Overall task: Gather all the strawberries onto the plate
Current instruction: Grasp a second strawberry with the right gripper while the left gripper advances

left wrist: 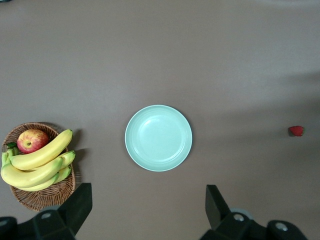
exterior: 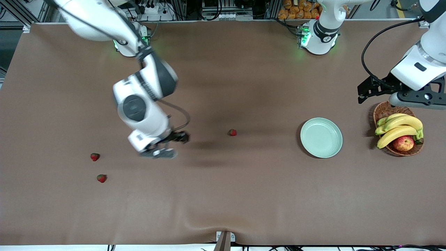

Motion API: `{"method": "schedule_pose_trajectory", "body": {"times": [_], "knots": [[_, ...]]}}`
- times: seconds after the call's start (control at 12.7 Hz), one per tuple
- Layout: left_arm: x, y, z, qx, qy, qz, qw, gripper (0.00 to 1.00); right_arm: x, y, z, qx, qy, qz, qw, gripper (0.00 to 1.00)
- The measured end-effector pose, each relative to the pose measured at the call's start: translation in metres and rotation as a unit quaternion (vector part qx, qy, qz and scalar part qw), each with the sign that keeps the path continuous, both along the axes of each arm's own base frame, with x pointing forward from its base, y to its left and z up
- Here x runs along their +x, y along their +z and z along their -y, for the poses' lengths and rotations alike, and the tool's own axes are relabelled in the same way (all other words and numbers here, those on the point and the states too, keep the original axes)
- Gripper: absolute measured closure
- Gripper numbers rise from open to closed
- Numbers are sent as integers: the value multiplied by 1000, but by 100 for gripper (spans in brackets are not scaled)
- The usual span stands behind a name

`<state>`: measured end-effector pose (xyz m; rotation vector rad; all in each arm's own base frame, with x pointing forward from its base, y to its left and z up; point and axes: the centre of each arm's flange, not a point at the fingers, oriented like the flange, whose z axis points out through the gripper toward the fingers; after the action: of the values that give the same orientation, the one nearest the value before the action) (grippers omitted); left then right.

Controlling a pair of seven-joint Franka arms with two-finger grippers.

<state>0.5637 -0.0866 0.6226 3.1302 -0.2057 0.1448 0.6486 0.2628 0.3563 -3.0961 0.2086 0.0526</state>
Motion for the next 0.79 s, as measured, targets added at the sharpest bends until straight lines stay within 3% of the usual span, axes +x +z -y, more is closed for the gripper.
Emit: {"method": "schedule_pose_trajectory", "body": {"times": [0.16, 0.39, 0.55, 0.79], "knots": [[0, 2, 0, 0, 0, 2, 1000, 0, 25, -9, 84, -8, -8, -3, 1000, 0], [0, 3, -3, 0, 3, 2, 1000, 0, 49, -22, 200, -16, 54, 8, 998, 0], [1, 2, -5, -1, 11, 2, 1000, 0, 58, -43, 245, -39, 96, 26, 994, 0], [-1, -2, 22, -9, 53, -3, 999, 0, 64, -89, 266, -56, 153, 30, 986, 0]]}}
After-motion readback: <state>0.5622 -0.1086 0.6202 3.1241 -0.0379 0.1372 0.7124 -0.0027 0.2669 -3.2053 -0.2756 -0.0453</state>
